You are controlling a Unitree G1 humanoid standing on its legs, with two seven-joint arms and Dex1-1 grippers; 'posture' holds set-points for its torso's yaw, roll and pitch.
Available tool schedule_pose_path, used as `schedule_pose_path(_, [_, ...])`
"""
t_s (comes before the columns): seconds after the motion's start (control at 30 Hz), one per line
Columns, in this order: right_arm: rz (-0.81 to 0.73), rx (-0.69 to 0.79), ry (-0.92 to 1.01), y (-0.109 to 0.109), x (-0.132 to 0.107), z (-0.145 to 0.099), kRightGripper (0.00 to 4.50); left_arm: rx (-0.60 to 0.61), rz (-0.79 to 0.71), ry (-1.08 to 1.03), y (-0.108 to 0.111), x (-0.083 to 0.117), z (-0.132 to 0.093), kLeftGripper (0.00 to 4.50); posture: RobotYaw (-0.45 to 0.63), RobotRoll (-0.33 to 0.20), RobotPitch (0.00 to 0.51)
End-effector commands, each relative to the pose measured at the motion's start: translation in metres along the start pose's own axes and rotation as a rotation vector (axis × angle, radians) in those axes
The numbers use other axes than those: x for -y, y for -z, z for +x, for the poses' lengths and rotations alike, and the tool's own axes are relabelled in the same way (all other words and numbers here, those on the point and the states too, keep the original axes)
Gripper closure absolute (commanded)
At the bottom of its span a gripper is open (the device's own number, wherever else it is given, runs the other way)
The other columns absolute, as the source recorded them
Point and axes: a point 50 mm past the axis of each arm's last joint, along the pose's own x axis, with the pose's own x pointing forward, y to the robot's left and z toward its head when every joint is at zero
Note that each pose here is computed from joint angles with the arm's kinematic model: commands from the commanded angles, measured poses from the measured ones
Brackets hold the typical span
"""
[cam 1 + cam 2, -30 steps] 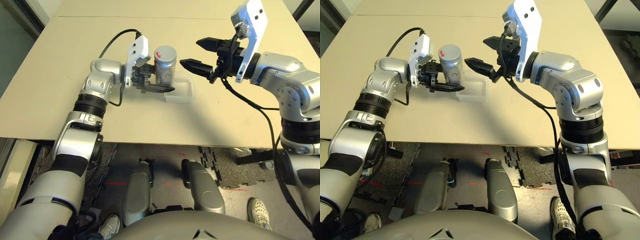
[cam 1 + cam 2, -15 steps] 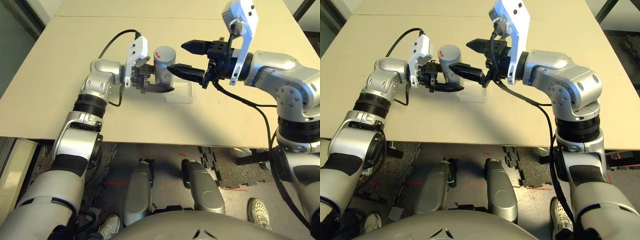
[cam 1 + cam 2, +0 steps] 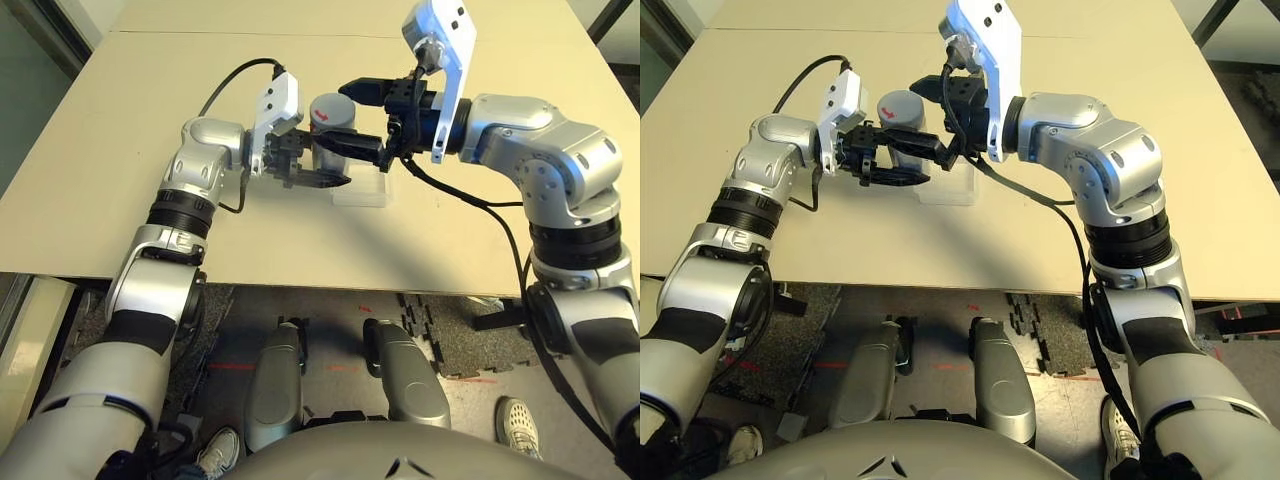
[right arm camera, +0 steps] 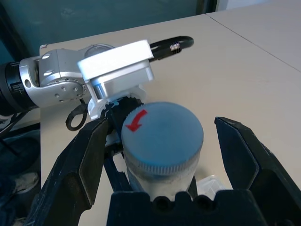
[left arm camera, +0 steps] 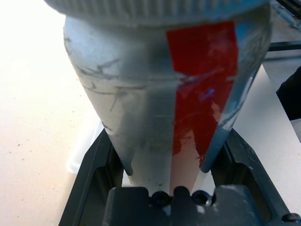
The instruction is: Pour the medicine from the bottle into the box.
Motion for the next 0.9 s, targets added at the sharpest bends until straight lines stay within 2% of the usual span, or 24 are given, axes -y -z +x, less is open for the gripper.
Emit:
schedule_pose_path(0.03, [-0.01,0.02,-0.004,-0.005,0.0,0.003,0.17,-0.002,0.003,0.019,-0.001,0.003,0.002,1.79,-0.05,0.0,0.175])
schedule_pose_path(0.1, [-0.011,0.028,-0.001,-0.006,0.0,0.003,0.6,-0.002,0.002,0.019,-0.001,0.003,0.002,1.79,-0.05,0.0,0.175])
schedule_pose_path(0.23, [-0.015,0.032,-0.006,-0.005,-0.001,0.003,1.94,-0.004,-0.001,0.017,0.0,0.003,0.002,1.79,-0.05,0.0,0.176])
schedule_pose_path(0.5, [0.0,0.024,0.017,-0.002,0.001,0.0,1.93,-0.007,0.0,0.016,0.0,0.002,0.001,1.79,-0.05,0.0,0.176])
schedule_pose_path(0.9, [0.146,0.132,0.491,-0.013,0.063,-0.015,1.93,-0.007,-0.008,-0.028,0.005,0.001,0.001,1.79,-0.05,0.0,0.173])
